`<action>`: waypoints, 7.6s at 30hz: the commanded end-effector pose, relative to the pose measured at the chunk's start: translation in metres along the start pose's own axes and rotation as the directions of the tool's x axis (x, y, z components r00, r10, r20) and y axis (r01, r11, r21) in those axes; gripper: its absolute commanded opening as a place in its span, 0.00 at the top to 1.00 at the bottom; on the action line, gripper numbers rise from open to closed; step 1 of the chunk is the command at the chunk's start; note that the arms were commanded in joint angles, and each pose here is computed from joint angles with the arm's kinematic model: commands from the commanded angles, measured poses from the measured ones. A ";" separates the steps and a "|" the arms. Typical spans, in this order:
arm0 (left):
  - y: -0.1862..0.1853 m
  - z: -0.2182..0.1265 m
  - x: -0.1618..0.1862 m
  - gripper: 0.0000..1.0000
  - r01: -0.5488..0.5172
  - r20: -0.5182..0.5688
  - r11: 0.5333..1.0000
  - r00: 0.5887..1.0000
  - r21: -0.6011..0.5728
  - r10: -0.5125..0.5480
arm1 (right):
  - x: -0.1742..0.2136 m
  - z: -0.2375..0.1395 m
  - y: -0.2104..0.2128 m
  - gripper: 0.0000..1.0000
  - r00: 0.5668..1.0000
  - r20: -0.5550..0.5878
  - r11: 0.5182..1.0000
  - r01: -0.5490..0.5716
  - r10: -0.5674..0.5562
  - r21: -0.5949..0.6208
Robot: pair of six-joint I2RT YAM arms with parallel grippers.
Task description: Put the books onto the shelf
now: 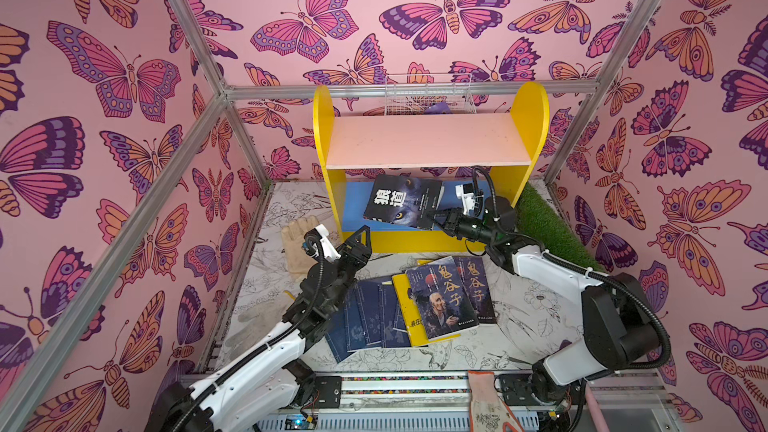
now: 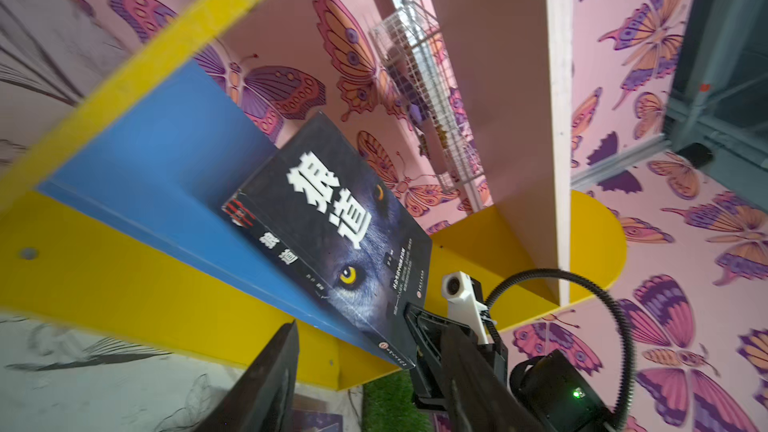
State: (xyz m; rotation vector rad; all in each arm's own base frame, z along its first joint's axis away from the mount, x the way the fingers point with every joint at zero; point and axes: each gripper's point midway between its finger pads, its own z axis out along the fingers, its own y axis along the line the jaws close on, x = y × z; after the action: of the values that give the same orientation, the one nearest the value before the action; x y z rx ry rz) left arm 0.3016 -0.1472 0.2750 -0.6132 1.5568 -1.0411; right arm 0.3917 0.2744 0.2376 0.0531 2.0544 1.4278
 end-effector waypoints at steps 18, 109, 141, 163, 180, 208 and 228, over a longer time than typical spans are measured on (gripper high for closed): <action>0.133 -0.076 -0.013 0.44 0.073 0.088 0.810 0.996 -0.581 -0.026 | 0.023 0.080 -0.010 1.00 0.960 -0.274 0.996 0.076 -0.064 0.035; 0.012 -0.008 0.250 0.34 -0.206 -0.810 0.841 0.232 0.499 0.538 | 0.174 -0.089 -0.139 0.27 0.816 -0.576 0.816 0.359 -0.039 0.453; -0.050 0.003 0.174 1.00 -0.185 -0.609 0.830 0.599 0.526 0.519 | 0.078 -0.130 -0.076 0.12 0.965 -0.089 0.852 0.261 -0.248 0.454; -0.104 0.014 0.005 1.00 0.186 -0.108 0.800 0.982 0.571 -0.152 | 0.066 -0.094 0.079 0.16 0.982 -0.044 0.945 0.165 -0.185 -0.282; -0.085 0.014 0.012 1.00 0.194 -0.109 0.826 0.981 0.530 -0.161 | 0.055 -0.053 0.123 0.51 0.986 -0.021 0.905 0.143 -0.165 -0.400; 0.078 -0.064 -0.033 0.21 -0.114 0.058 0.948 0.989 -0.297 0.137 | 0.012 0.040 0.071 1.00 0.986 -0.024 0.972 0.156 -0.163 -0.178; 0.113 -0.065 -0.011 0.23 -0.082 -0.021 0.900 0.997 -0.427 0.081 | 0.031 0.091 0.021 1.00 0.951 -0.287 0.992 0.103 -0.119 -0.068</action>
State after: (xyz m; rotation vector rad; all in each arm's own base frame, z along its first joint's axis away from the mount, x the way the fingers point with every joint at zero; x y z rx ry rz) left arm 0.2595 -0.0651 0.1854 -0.8234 1.8007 -0.6352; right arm 0.4163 0.3556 0.2236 -0.2130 2.1974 1.4705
